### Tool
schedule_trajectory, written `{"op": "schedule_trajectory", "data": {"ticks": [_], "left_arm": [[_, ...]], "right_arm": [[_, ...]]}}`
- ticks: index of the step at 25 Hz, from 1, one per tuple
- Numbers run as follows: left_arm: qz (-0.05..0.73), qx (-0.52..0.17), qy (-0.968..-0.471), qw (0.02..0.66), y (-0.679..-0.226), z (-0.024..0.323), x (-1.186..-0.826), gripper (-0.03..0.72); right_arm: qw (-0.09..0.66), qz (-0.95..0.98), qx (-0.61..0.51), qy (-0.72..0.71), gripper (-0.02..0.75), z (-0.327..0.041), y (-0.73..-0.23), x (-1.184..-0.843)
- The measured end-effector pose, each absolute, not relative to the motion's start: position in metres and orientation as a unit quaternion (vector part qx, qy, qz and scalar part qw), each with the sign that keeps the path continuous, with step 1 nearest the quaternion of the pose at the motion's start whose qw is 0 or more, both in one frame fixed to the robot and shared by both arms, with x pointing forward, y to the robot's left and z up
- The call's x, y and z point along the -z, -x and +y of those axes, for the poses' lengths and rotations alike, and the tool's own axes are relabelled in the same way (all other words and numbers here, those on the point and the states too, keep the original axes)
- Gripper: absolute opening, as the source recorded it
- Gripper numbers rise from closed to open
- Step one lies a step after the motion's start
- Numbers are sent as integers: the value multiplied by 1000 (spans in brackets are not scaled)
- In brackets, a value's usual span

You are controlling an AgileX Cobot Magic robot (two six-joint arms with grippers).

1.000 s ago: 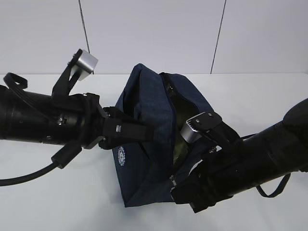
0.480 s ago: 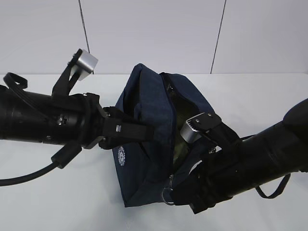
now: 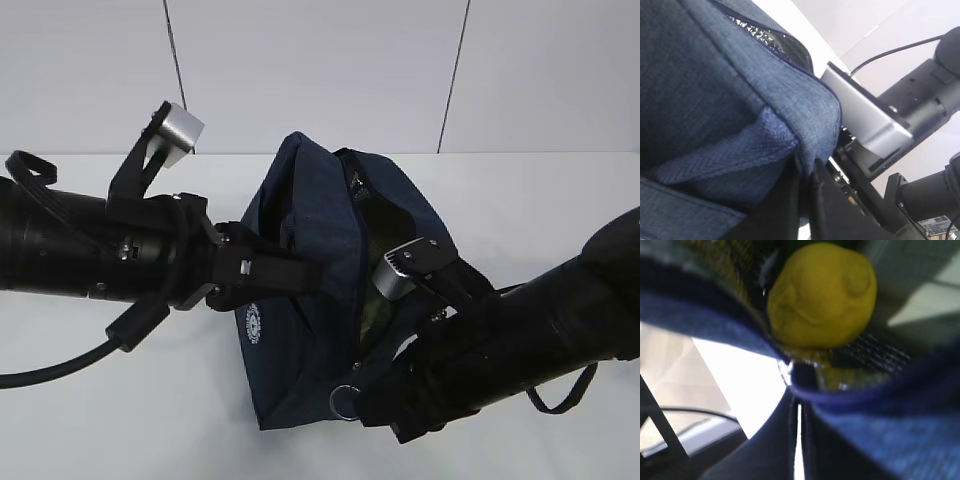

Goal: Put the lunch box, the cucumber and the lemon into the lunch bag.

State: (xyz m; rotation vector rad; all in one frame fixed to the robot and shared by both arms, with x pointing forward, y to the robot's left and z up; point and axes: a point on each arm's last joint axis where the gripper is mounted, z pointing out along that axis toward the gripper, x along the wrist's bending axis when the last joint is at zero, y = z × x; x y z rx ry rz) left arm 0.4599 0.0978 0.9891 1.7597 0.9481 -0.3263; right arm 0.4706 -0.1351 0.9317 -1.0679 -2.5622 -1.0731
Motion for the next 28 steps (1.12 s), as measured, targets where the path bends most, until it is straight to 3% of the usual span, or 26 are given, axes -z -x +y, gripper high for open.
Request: {"op": "schedule_trajectory", "data": {"ticks": [9,16,28], "left_arm": [[396,138,-737,530,-460,98,-989,-4],[397,139,-736,530,-460,98,-989,-4],[399,145,-733,531,-459,97,-990,-4]], "right_arm": [[96,-838,388,371,17,-129,-477,-921],[101,-836,395,366,190,-127,-477,-920],[124,-819,419,371,224,-123,-476,-924]]}}
